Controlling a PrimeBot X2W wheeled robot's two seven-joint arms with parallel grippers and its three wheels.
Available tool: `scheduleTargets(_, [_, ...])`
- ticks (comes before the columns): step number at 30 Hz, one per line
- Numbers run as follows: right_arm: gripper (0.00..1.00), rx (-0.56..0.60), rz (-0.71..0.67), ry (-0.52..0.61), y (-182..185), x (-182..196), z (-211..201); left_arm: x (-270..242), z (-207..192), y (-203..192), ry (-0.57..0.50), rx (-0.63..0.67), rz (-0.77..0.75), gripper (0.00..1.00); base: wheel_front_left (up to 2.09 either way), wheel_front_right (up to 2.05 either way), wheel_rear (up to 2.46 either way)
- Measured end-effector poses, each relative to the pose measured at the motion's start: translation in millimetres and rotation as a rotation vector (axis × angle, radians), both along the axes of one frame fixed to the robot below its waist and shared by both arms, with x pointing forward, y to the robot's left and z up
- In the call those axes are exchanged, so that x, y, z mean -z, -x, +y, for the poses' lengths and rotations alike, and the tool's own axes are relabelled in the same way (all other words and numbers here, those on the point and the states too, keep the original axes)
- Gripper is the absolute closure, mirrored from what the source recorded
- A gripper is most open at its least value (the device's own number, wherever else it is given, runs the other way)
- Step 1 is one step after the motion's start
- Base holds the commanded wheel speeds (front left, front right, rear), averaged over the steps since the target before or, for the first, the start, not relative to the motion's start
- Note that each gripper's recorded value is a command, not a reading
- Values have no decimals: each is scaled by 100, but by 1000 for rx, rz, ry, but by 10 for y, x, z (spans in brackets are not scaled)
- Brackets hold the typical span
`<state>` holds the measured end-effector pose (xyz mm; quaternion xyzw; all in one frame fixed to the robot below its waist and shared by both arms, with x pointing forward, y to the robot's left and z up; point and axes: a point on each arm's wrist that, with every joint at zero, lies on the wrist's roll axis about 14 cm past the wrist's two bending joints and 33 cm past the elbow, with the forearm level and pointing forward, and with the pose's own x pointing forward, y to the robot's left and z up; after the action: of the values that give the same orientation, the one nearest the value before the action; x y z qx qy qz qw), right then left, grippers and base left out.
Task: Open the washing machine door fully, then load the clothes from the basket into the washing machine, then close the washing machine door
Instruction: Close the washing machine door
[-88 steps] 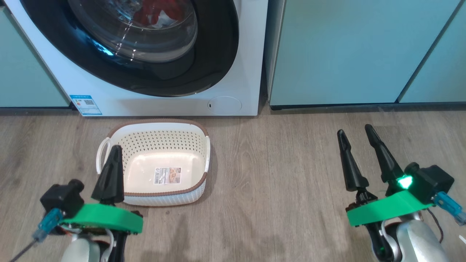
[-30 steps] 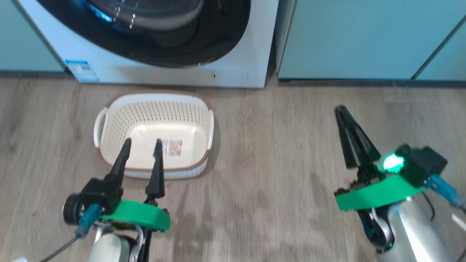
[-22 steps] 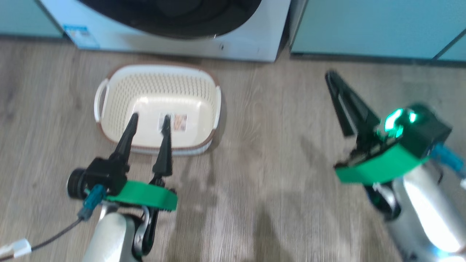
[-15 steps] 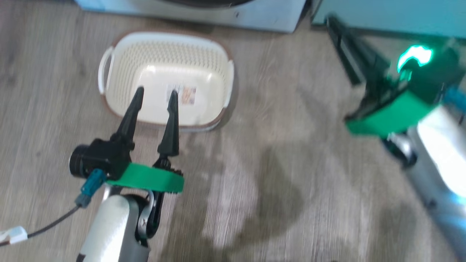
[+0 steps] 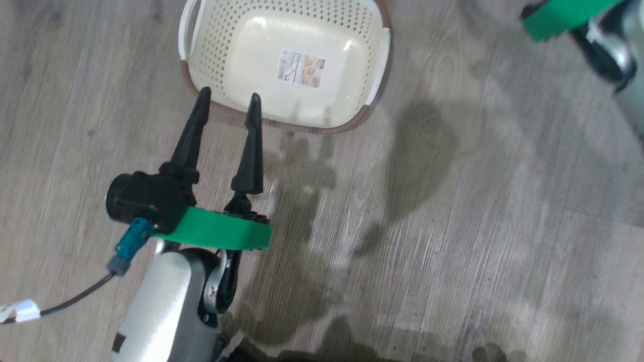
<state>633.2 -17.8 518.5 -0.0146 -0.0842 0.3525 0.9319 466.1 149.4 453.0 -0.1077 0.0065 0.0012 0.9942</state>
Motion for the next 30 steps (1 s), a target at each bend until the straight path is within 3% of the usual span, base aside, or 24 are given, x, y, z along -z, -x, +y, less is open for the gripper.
scheduleTargets(16, [100, 131, 74, 43, -654, 191, -188, 136, 4, 31, -18, -5, 42, 0, 0, 0, 0])
scheduleTargets(21, [100, 218, 112, 3, -901, 196, -362, 168, 67, 32, -23, -22, 52, 0, 0, 0, 0])
scheduleTargets(30, [100, 230, 124, -10, -992, 219, -322, 166, 103, 19, -27, -39, 54, 0, 0, 0, 0])
